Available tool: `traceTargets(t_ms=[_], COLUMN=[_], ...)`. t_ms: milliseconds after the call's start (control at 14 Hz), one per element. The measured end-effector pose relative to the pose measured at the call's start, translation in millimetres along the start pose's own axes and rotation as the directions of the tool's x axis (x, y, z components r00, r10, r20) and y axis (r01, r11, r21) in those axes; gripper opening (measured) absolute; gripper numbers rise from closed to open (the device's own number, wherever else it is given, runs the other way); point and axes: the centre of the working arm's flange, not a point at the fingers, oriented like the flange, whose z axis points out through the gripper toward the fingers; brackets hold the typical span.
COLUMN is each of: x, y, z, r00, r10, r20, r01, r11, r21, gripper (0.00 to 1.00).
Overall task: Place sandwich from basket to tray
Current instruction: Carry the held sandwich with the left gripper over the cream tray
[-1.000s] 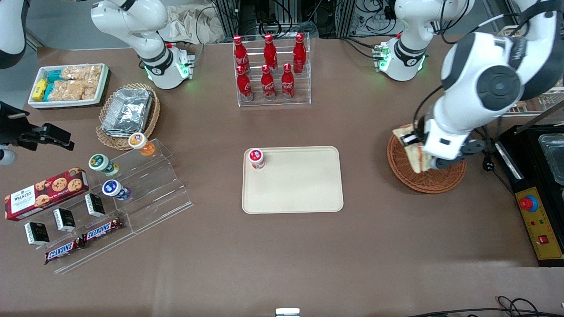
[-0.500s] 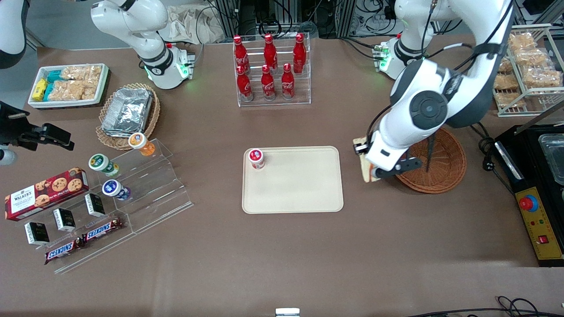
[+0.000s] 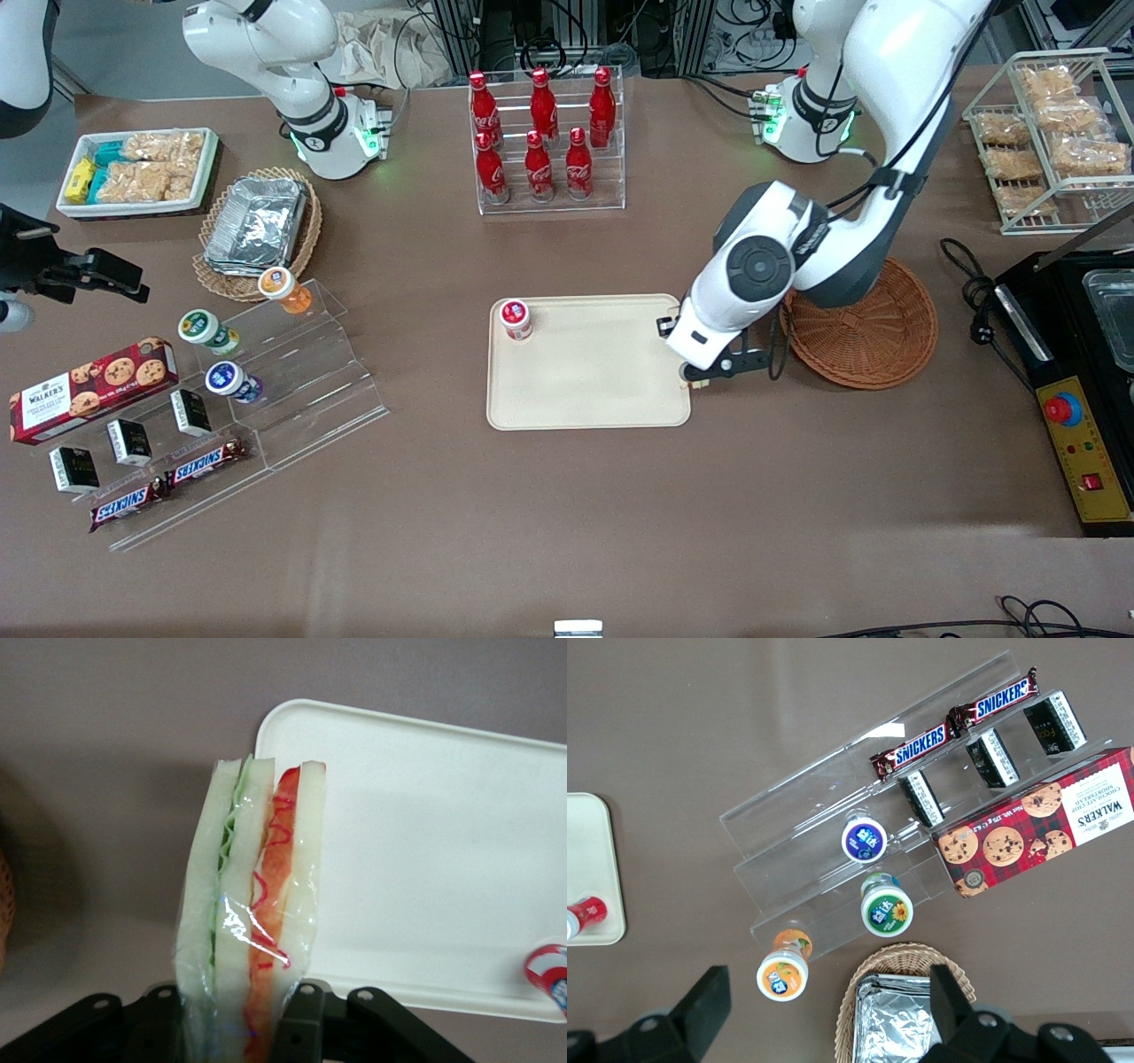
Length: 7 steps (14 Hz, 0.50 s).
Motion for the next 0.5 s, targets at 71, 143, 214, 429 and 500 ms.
traceTargets(t_ms=[71,143,214,429,500], x=[-0.2,0.8,2.4,7.4,8.4], y=[5.2,8.5,10.1,10.7,10.5], z=[13.5,25.1,35.0,56.6,63.2], r00=[1.000,1.000,0.999,0.999,0.999], r10=[0.016,0.028,0.035,0.043,0.048], r20=[0.001,0.001,0.004,0.012,0.015], r01=[-0.016,-0.028,-0.035,-0.043,-0.048], r11=[1.000,1.000,0.999,0.999,0.999], r21=[0.007,0.012,0.014,0.017,0.023], gripper=[0.33,0.33,0.33,0.33,0.33])
